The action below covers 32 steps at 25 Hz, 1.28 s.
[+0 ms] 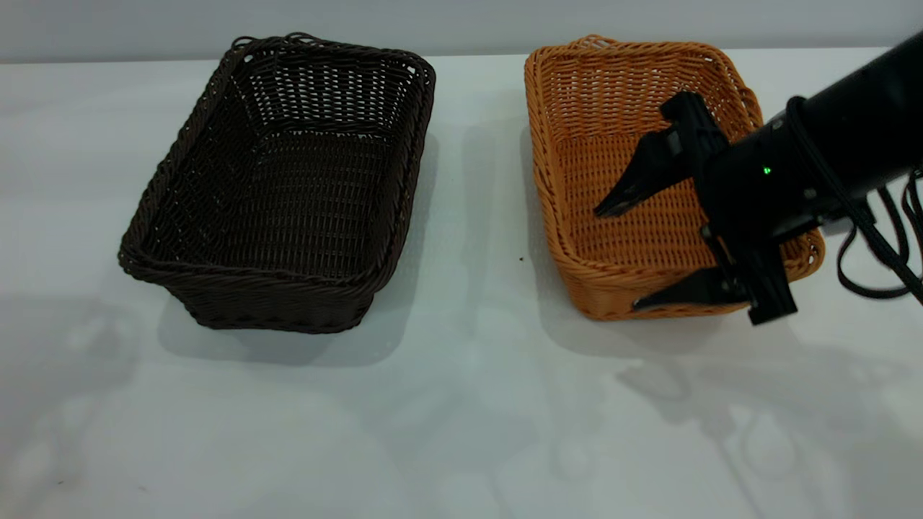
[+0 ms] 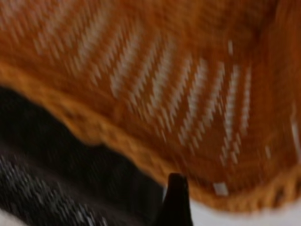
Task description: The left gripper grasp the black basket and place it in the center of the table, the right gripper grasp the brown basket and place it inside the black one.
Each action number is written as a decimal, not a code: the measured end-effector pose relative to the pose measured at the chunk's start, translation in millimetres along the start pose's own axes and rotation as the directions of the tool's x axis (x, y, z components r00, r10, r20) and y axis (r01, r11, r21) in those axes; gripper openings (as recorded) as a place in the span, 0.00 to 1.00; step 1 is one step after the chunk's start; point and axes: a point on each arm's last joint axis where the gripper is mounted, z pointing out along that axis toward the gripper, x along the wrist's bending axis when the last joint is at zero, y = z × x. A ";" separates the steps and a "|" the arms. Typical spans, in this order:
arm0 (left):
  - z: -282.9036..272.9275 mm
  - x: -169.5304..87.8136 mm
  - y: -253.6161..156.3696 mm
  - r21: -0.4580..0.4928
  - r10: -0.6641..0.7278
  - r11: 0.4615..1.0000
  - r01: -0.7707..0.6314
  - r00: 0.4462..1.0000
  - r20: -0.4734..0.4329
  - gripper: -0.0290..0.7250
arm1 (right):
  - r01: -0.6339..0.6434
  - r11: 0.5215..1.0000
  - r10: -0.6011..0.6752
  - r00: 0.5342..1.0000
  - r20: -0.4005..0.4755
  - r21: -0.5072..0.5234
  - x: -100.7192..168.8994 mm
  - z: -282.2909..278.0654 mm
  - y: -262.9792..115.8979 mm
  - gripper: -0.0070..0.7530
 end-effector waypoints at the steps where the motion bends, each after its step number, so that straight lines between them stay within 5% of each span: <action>1: 0.6 0.0 0.0 0.002 0.000 1.000 0.000 1.000 0.000 0.78 | -0.020 0.999 0.020 1.000 0.000 -0.028 2.3 0.4 2.5 0.77; 20: 92.9 -5.9 45.5 0.200 0.013 0.980 -0.014 1.000 0.003 0.78 | -0.157 0.961 0.177 0.982 0.072 -0.229 -13.1 14.4 24.8 0.77; 32: 199.9 -59.5 60.9 0.297 0.106 0.946 -0.131 0.989 0.099 0.78 | -0.156 0.959 0.178 0.981 0.073 -0.238 -13.3 14.2 25.6 0.77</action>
